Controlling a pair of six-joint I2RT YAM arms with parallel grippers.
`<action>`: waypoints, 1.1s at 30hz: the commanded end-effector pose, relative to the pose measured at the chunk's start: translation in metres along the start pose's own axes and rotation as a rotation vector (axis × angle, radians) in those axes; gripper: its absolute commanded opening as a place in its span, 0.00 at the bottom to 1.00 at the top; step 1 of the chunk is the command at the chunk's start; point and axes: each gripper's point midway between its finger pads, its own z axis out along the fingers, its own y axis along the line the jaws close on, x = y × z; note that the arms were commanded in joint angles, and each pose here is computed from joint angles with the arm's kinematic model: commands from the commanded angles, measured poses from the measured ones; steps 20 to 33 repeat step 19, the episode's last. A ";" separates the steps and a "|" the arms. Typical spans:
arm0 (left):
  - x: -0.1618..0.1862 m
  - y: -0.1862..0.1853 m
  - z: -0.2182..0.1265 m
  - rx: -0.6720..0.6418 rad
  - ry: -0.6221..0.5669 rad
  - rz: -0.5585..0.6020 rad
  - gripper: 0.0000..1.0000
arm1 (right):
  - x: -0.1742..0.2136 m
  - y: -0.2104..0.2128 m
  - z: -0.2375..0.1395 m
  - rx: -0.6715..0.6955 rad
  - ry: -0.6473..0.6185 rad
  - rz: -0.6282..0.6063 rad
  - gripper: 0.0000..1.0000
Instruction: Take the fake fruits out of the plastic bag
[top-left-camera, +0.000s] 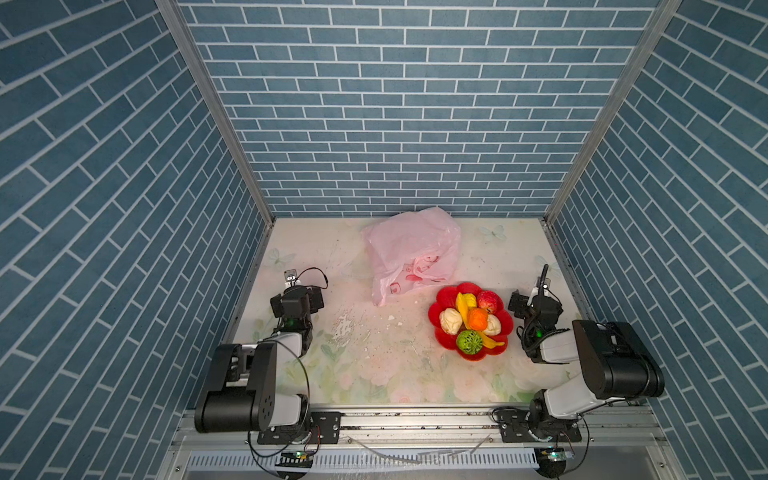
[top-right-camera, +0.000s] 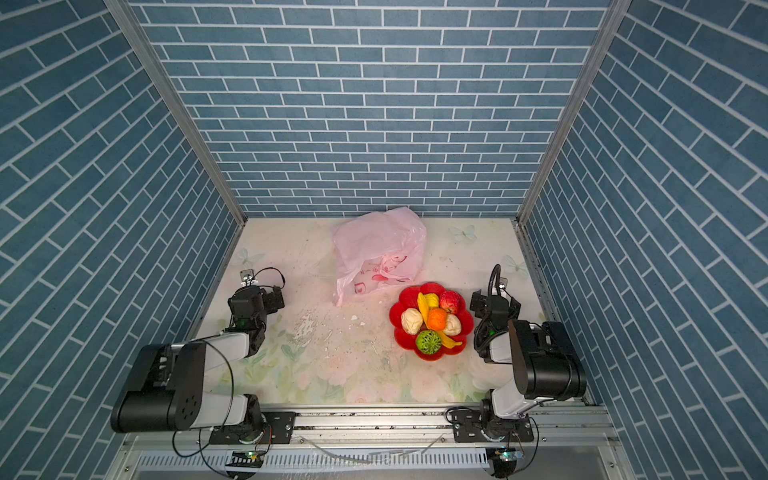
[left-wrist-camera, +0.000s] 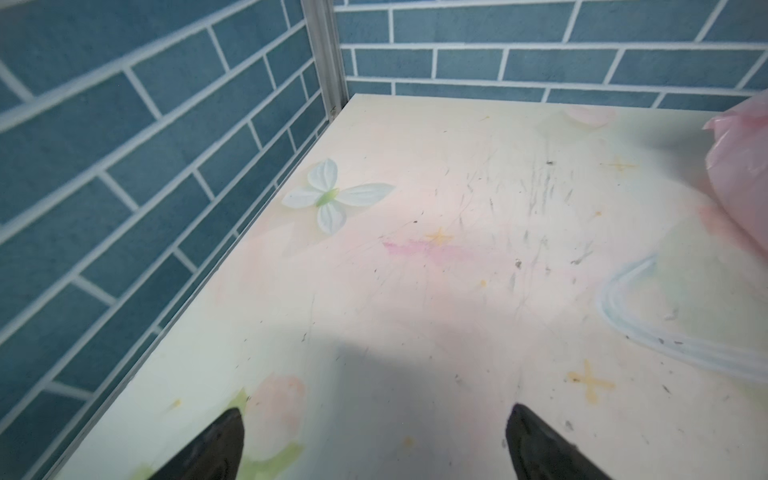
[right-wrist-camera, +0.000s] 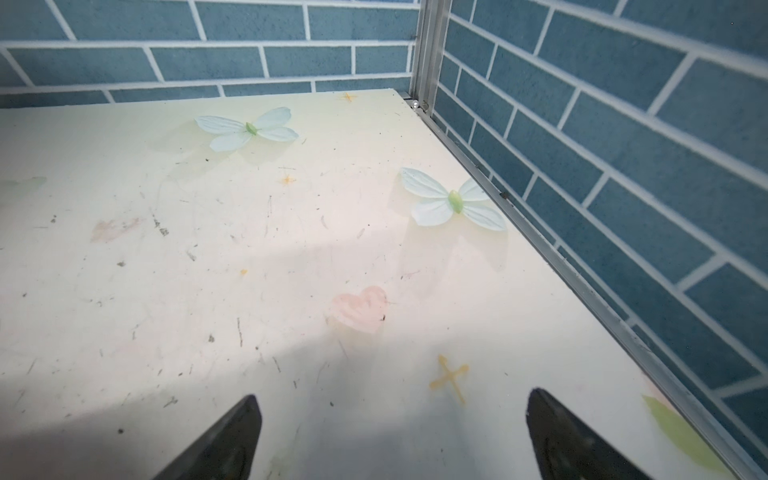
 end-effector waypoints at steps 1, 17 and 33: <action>-0.025 -0.019 -0.002 0.105 -0.138 0.014 0.99 | -0.027 0.006 0.011 -0.034 -0.039 0.023 0.99; -0.018 -0.034 0.008 0.155 -0.106 0.067 0.99 | -0.026 0.008 0.017 -0.033 -0.011 0.003 0.99; -0.018 -0.034 0.008 0.155 -0.110 0.065 1.00 | -0.027 0.008 0.016 -0.032 -0.018 0.002 0.99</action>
